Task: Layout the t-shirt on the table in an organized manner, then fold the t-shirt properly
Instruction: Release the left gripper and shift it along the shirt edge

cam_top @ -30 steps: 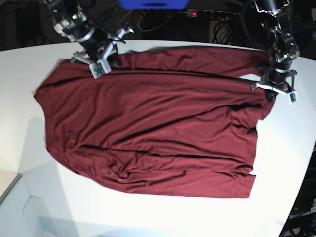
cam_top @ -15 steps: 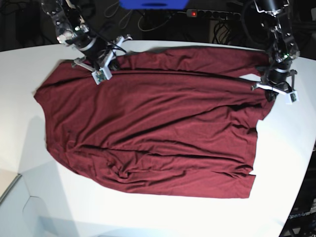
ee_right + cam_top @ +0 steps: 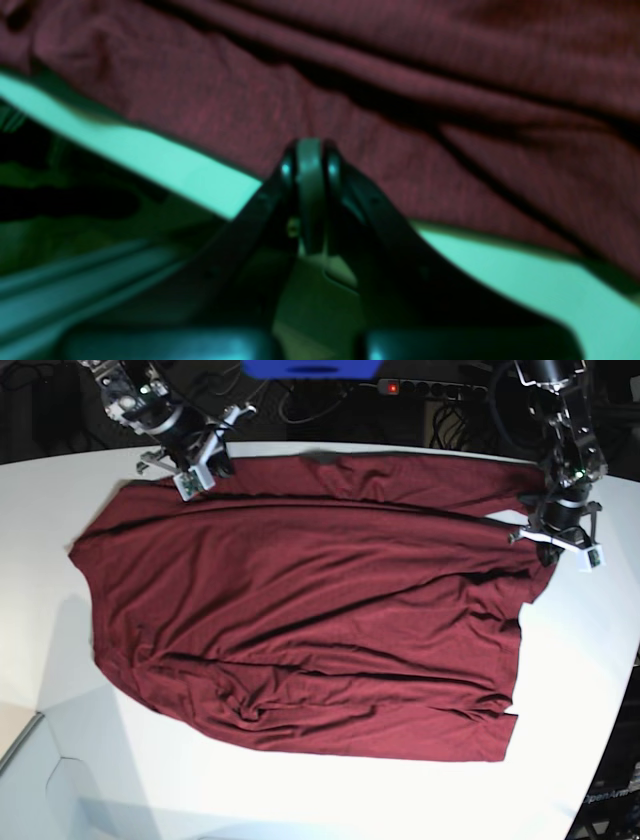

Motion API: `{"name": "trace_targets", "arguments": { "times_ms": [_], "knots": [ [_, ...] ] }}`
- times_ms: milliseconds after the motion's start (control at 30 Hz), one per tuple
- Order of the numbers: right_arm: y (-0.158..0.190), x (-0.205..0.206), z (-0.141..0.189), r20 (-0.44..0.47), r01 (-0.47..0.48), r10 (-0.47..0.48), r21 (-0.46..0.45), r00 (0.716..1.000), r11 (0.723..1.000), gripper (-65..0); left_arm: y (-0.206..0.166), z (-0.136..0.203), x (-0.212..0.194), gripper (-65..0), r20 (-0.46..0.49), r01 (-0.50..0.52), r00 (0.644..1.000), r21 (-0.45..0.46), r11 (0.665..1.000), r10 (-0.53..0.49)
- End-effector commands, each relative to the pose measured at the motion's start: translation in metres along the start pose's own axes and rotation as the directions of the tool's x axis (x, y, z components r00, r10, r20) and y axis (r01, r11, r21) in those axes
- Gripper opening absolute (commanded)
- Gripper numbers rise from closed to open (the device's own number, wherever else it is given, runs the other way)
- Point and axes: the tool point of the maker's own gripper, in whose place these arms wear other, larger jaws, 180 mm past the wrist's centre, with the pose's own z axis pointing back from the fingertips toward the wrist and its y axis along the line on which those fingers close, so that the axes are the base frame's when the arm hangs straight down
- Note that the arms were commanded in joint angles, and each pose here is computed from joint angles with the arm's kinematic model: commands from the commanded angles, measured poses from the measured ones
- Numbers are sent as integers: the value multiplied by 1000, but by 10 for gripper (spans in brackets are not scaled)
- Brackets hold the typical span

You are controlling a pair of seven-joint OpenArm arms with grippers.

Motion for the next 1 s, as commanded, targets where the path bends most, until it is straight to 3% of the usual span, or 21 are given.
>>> {"name": "trace_targets", "arguments": {
  "times_ms": [0, 400, 800, 967],
  "knots": [
    [0, -31, 5, -126, -6, 6, -1, 992, 1000, -650, 10, 3, -19, -649, -96, 24, 995, 36, 999, -21],
    [-3, -54, 17, -185, -24, 24, 3, 982, 1000, -650, 9, 3, -18, -649, -90, 19, 996, 33, 999, -16],
    [13, -41, 33, -149, -40, 46, 44, 988, 998, -650, -25, 14, 38, -647, 66, 46, 997, -26, 999, -44],
    [19, -44, 37, -155, -53, 62, 65, 986, 996, -650, -27, 16, 43, -647, 78, 49, 996, -29, 998, -47]
  ]
}}
